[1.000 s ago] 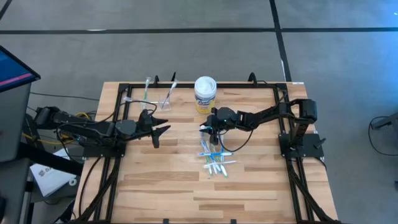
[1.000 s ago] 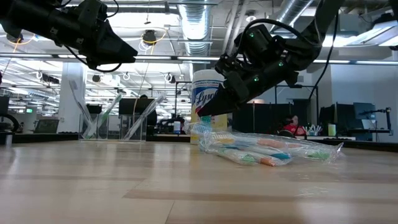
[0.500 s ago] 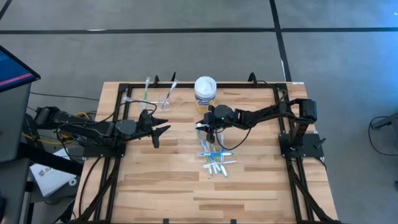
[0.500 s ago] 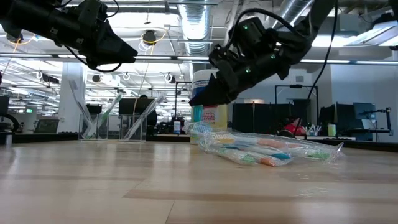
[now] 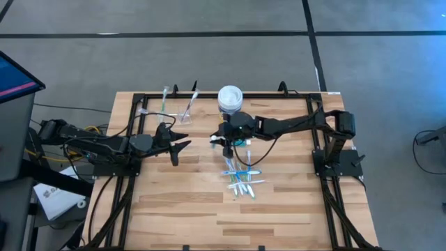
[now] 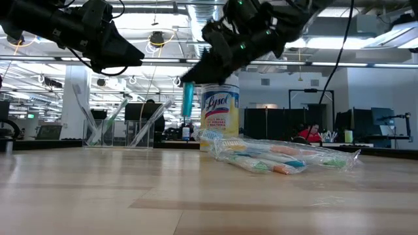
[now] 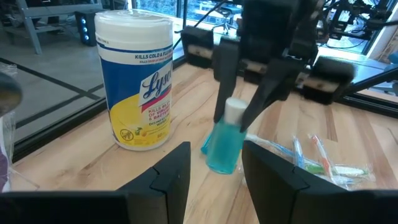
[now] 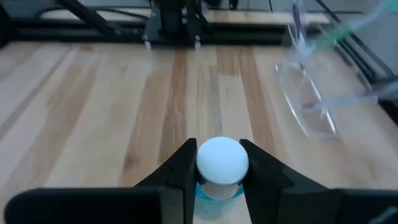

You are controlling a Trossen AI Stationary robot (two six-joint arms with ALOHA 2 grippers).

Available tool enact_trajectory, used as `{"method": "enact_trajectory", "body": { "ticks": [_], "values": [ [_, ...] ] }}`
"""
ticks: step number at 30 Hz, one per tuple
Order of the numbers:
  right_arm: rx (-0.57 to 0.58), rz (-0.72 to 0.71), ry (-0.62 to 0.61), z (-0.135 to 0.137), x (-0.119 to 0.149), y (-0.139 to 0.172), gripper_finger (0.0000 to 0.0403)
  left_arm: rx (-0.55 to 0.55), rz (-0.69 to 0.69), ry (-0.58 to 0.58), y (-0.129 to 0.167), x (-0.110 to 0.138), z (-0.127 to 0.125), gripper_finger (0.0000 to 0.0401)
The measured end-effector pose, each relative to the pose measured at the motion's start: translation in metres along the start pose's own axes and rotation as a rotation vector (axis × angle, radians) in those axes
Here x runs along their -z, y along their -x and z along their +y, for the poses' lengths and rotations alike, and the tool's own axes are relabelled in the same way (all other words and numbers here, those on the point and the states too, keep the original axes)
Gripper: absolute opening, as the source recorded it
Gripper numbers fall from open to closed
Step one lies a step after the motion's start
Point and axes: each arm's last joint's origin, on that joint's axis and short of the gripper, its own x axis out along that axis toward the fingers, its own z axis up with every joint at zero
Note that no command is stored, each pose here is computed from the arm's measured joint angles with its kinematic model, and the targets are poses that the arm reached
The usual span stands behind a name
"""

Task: Pick & Place toothbrushing station
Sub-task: Put the mouthwash into the transparent organizer

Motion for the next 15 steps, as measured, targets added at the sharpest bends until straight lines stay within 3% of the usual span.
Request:
{"method": "enact_trajectory", "body": {
  "ticks": [10, 15],
  "values": [
    [-0.065, -0.057, 0.094, 0.007, -0.052, 0.005, 0.0087, 0.006, -0.001, 0.002, 0.0, 0.0, 0.0, 0.014],
    [-0.1, -0.108, 0.123, 0.01, -0.069, 0.009, 0.0087, 0.085, -0.012, 0.018, 0.0, -0.003, -0.003, 0.014]
  ]
}}
